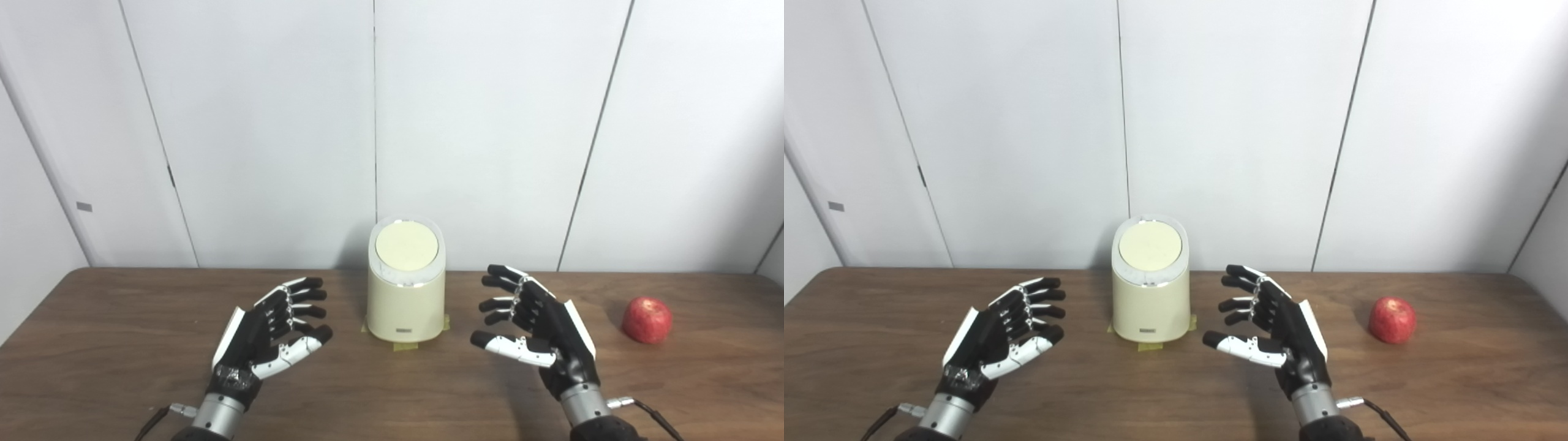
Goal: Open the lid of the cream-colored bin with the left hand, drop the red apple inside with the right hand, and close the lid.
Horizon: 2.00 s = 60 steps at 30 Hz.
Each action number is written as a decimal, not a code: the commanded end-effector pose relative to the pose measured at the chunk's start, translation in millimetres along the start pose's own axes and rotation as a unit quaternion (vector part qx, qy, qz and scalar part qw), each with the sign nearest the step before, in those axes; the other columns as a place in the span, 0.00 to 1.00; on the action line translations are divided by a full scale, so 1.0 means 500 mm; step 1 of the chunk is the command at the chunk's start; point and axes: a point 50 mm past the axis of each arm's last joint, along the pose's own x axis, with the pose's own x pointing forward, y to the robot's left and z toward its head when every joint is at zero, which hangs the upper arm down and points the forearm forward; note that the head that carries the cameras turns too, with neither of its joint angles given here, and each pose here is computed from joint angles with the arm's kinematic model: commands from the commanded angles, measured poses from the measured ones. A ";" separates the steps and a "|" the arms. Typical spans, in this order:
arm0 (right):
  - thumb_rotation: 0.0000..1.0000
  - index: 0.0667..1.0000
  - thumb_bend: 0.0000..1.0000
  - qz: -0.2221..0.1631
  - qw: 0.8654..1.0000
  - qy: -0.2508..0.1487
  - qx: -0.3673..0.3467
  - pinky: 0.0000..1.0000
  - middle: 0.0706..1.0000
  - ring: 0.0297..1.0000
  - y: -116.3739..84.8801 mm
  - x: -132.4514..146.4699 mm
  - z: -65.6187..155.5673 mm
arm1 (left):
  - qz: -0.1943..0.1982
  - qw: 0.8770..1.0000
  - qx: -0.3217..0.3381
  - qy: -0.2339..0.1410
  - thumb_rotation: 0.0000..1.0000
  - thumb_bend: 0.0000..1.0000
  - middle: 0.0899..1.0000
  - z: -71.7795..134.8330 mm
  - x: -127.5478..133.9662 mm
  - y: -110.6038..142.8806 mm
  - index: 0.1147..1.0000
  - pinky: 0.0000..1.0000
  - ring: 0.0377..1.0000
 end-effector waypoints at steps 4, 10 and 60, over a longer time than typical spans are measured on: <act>0.18 0.73 0.85 0.005 0.999 -0.051 -0.004 0.51 0.72 0.59 0.001 0.025 0.044 | -0.004 0.999 0.015 -0.045 0.32 0.76 0.72 0.031 0.026 0.006 0.75 0.54 0.66; 0.18 0.73 0.85 0.004 0.999 -0.051 -0.005 0.51 0.72 0.58 0.001 0.026 0.045 | -0.002 0.999 0.007 -0.042 0.32 0.77 0.72 0.031 0.026 0.005 0.75 0.54 0.67; 0.17 0.74 0.83 0.003 0.998 -0.059 0.003 0.47 0.74 0.57 -0.004 0.025 0.044 | -0.004 0.984 0.164 -0.065 0.17 0.87 1.00 0.195 0.402 -0.100 1.00 0.90 1.00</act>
